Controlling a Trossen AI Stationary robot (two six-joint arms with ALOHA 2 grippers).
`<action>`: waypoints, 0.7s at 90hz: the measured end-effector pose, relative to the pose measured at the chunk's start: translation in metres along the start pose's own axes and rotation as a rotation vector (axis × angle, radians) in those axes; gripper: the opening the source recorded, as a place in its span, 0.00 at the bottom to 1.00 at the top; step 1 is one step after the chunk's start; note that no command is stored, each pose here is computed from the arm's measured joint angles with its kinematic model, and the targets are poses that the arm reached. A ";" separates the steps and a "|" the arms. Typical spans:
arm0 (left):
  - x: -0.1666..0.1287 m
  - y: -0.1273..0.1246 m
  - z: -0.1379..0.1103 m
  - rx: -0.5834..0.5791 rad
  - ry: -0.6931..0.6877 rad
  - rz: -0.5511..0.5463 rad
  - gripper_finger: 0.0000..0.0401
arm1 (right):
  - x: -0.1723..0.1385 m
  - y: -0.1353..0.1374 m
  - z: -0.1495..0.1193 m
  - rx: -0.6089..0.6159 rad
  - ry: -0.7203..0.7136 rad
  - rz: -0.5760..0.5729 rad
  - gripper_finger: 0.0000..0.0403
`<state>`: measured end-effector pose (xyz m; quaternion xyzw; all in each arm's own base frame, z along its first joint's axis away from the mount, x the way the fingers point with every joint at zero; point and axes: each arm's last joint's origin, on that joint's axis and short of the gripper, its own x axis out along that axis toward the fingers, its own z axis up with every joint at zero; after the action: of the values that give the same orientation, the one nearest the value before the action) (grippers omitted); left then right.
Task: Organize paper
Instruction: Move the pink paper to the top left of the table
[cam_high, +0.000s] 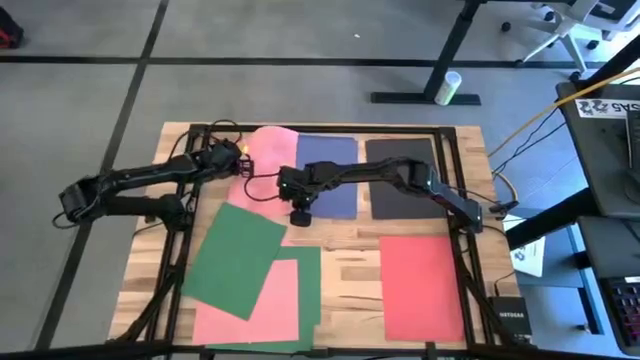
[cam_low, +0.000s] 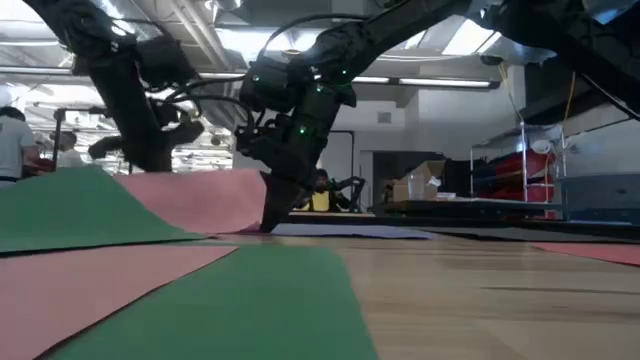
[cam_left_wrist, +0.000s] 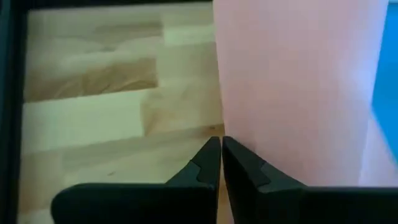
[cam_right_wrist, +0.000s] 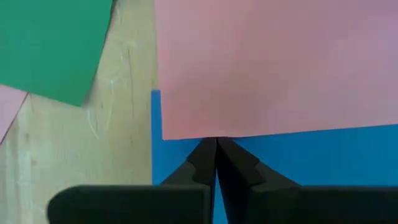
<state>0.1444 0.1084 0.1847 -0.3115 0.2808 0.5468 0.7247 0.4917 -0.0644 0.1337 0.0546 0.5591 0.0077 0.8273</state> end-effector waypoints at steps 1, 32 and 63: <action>-0.001 0.000 0.001 0.000 -0.002 -0.002 0.00 | 0.000 0.000 0.000 0.000 0.000 0.000 0.00; -0.021 0.008 0.011 -0.005 -0.089 -0.036 0.00 | 0.000 0.000 -0.001 0.000 0.006 0.000 0.00; -0.057 0.002 0.030 0.024 -0.208 -0.152 0.00 | 0.000 0.000 -0.001 0.000 0.006 0.000 0.00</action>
<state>0.1308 0.0967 0.2465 -0.2648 0.1864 0.5160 0.7930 0.4912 -0.0643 0.1330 0.0546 0.5618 0.0082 0.8255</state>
